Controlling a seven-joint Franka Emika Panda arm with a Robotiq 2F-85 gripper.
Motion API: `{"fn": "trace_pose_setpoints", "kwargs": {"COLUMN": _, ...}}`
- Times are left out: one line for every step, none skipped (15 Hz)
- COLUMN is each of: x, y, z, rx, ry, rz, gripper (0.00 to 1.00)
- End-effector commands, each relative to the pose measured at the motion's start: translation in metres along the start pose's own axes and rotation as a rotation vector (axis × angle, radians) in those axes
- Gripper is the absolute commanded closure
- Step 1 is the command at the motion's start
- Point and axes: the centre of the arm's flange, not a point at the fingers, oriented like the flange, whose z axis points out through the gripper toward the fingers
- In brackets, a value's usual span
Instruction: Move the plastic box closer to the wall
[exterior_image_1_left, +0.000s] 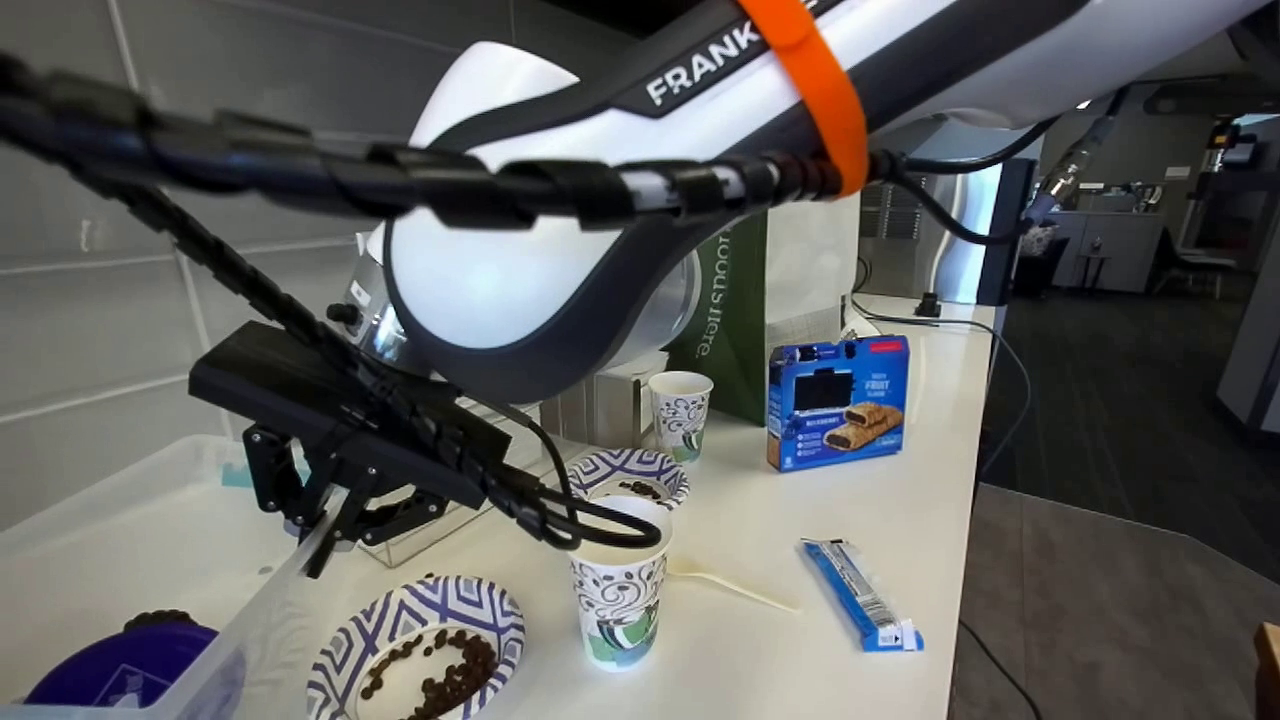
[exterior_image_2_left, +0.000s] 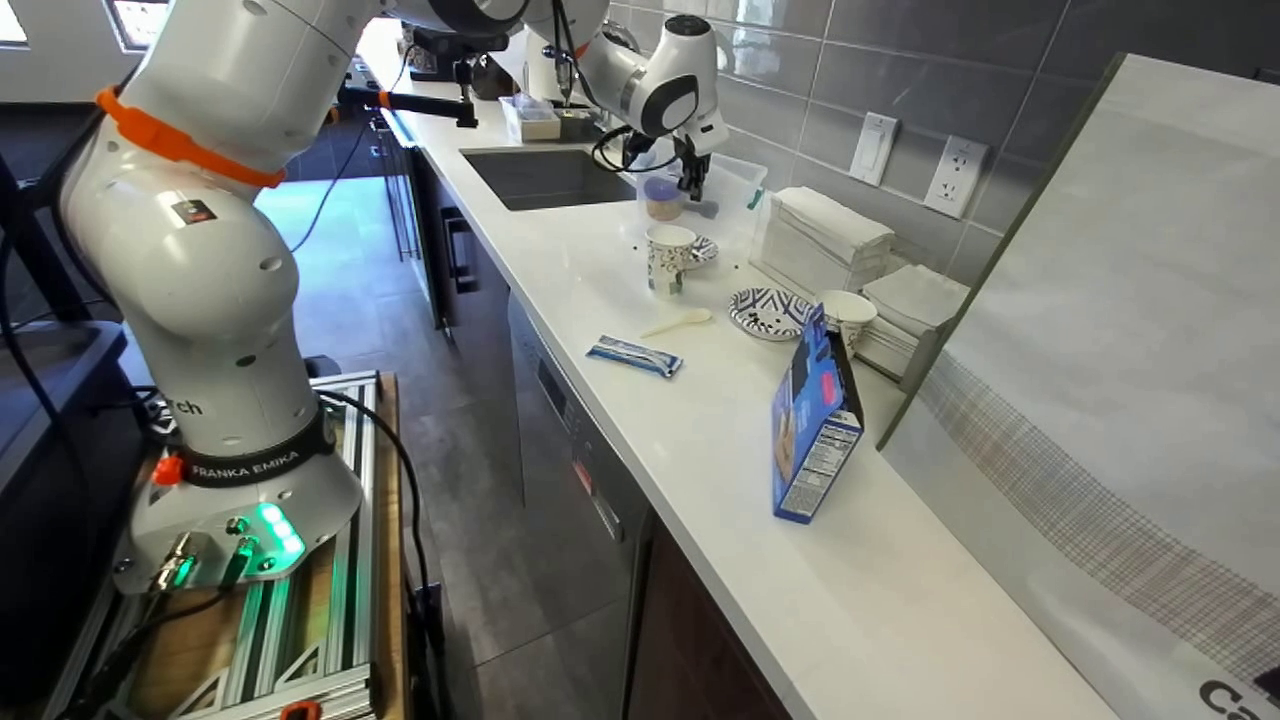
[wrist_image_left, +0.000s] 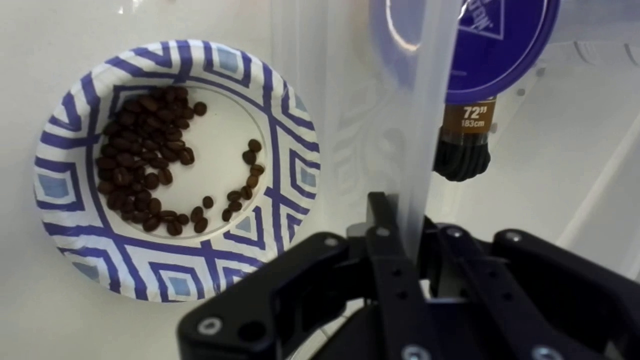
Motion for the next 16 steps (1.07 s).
{"fn": "trace_pose_setpoints", "kwargs": {"x": -0.004, "y": -0.009, "z": -0.004, "rx": -0.044, "ry": 0.025, "rz": 0.028, "gripper": 0.79}}
{"fn": "trace_pose_setpoints", "kwargs": {"x": -0.005, "y": -0.009, "z": -0.003, "rx": -0.055, "ry": 0.021, "rz": 0.024, "gripper": 0.70}}
{"fn": "trace_pose_setpoints", "kwargs": {"x": -0.006, "y": -0.010, "z": -0.003, "rx": -0.062, "ry": 0.019, "rz": 0.020, "gripper": 0.60}}
{"fn": "trace_pose_setpoints", "kwargs": {"x": -0.007, "y": -0.012, "z": -0.004, "rx": -0.056, "ry": 0.018, "rz": 0.019, "gripper": 0.53}}
{"fn": "trace_pose_setpoints", "kwargs": {"x": -0.009, "y": -0.014, "z": -0.005, "rx": -0.054, "ry": 0.014, "rz": 0.016, "gripper": 0.45}}
{"fn": "trace_pose_setpoints", "kwargs": {"x": -0.010, "y": -0.016, "z": -0.005, "rx": -0.057, "ry": 0.013, "rz": 0.014, "gripper": 0.38}}
{"fn": "trace_pose_setpoints", "kwargs": {"x": -0.011, "y": -0.017, "z": -0.006, "rx": -0.056, "ry": 0.008, "rz": 0.008, "gripper": 0.30}}
{"fn": "trace_pose_setpoints", "kwargs": {"x": -0.014, "y": -0.019, "z": -0.008, "rx": -0.051, "ry": 0.000, "rz": 0.001, "gripper": 0.23}}
{"fn": "trace_pose_setpoints", "kwargs": {"x": -0.019, "y": -0.021, "z": -0.010, "rx": -0.051, "ry": -0.019, "rz": -0.015, "gripper": 0.16}}
{"fn": "trace_pose_setpoints", "kwargs": {"x": -0.026, "y": -0.023, "z": -0.013, "rx": -0.046, "ry": -0.042, "rz": -0.049, "gripper": 0.08}}
{"fn": "trace_pose_setpoints", "kwargs": {"x": -0.037, "y": -0.021, "z": -0.017, "rx": -0.049, "ry": -0.068, "rz": -0.123, "gripper": 0.02}}
{"fn": "trace_pose_setpoints", "kwargs": {"x": -0.046, "y": -0.020, "z": -0.019, "rx": -0.055, "ry": -0.081, "rz": -0.187, "gripper": 0.00}}
{"fn": "trace_pose_setpoints", "kwargs": {"x": -0.059, "y": -0.014, "z": -0.025, "rx": -0.061, "ry": -0.087, "rz": -0.245, "gripper": 0.00}}
{"fn": "trace_pose_setpoints", "kwargs": {"x": -0.068, "y": -0.010, "z": -0.034, "rx": -0.062, "ry": -0.096, "rz": -0.300, "gripper": 0.00}}
{"fn": "trace_pose_setpoints", "kwargs": {"x": -0.079, "y": -0.004, "z": -0.046, "rx": -0.064, "ry": -0.089, "rz": -0.355, "gripper": 0.00}}
{"fn": "trace_pose_setpoints", "kwargs": {"x": -0.086, "y": 0.000, "z": -0.058, "rx": -0.071, "ry": -0.080, "rz": -0.408, "gripper": 0.00}}
